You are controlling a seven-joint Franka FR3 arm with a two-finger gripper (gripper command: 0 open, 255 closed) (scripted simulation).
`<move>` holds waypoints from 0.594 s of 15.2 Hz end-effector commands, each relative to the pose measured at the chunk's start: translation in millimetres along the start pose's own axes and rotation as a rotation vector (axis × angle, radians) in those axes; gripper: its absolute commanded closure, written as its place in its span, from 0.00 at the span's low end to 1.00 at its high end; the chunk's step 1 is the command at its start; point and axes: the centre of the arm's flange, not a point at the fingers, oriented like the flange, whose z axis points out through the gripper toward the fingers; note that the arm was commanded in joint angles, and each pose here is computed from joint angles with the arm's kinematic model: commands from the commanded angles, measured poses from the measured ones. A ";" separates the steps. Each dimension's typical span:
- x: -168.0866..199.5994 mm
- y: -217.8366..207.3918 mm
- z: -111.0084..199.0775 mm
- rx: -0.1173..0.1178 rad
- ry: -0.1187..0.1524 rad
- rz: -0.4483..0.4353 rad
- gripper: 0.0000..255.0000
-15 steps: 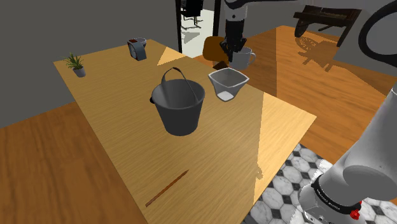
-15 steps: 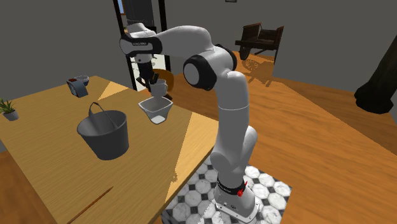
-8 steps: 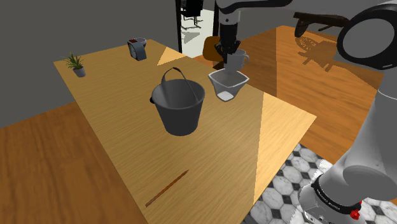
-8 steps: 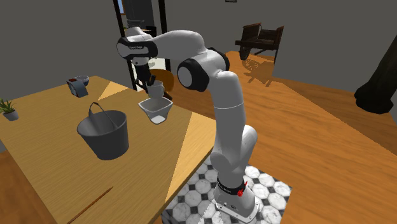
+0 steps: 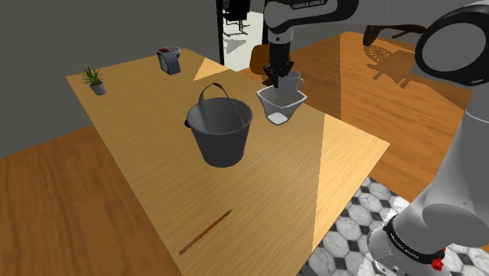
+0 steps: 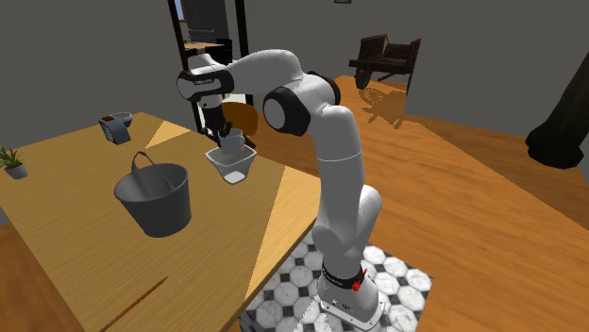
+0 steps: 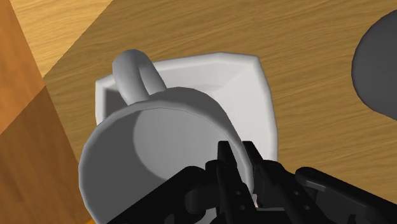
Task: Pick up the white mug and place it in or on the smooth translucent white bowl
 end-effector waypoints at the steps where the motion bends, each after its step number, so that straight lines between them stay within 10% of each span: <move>1: 0.0 -0.7 10.4 0.000 0.001 0.000 1.00; 9: 0.5 -1.1 18.3 0.000 0.001 0.000 1.00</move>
